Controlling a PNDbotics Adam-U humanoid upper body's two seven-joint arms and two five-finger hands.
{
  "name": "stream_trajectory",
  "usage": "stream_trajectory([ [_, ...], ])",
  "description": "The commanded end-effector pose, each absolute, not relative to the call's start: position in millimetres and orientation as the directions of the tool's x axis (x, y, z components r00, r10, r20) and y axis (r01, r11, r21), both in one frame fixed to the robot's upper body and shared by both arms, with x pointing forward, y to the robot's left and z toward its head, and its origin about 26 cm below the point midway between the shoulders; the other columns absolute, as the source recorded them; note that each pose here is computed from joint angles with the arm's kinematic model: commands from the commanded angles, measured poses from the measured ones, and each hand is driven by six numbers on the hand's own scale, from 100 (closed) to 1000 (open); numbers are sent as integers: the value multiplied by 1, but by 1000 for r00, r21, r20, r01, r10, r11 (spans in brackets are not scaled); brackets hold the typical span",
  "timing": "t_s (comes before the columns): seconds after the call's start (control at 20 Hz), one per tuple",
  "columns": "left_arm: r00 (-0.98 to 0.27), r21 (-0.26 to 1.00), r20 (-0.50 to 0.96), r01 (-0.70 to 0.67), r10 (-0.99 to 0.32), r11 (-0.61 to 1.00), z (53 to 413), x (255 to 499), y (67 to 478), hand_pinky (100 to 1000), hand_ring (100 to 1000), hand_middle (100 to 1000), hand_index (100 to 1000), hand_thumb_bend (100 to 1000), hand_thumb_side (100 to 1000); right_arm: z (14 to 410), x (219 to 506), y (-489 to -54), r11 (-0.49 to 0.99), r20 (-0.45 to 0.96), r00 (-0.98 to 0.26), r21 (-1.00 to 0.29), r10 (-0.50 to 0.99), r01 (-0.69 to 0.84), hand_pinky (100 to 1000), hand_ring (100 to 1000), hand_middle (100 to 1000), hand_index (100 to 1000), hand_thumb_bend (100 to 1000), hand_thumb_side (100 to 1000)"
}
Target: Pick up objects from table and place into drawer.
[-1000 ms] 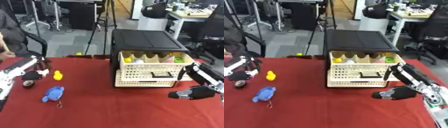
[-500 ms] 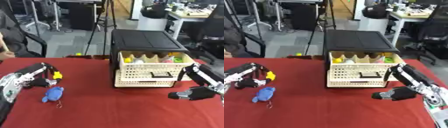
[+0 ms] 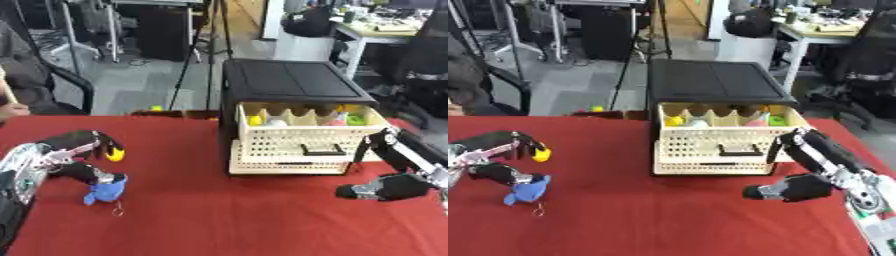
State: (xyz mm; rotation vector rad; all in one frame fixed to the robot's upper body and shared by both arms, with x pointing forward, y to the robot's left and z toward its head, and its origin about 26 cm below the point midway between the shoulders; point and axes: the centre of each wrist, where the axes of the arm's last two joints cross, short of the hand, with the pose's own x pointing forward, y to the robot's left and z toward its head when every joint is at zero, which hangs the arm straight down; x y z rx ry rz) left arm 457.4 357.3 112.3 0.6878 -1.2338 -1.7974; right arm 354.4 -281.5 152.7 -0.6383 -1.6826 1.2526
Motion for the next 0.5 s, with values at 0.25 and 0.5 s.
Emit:
stream_trajectory([
  [0.25, -544, 919, -80, 284, -835, -273, 126, 462, 360, 540, 614, 673, 863, 577, 833, 162, 357, -283, 343, 344, -461, -935, 818, -89, 111, 100, 100, 529, 914, 609],
  [0.5, -541, 917, -110, 268, -834, -295, 112, 460, 358, 537, 609, 664, 863, 545, 837, 162, 357, -282, 342, 344, -464, -935, 817, -91, 112, 100, 100, 529, 915, 606],
])
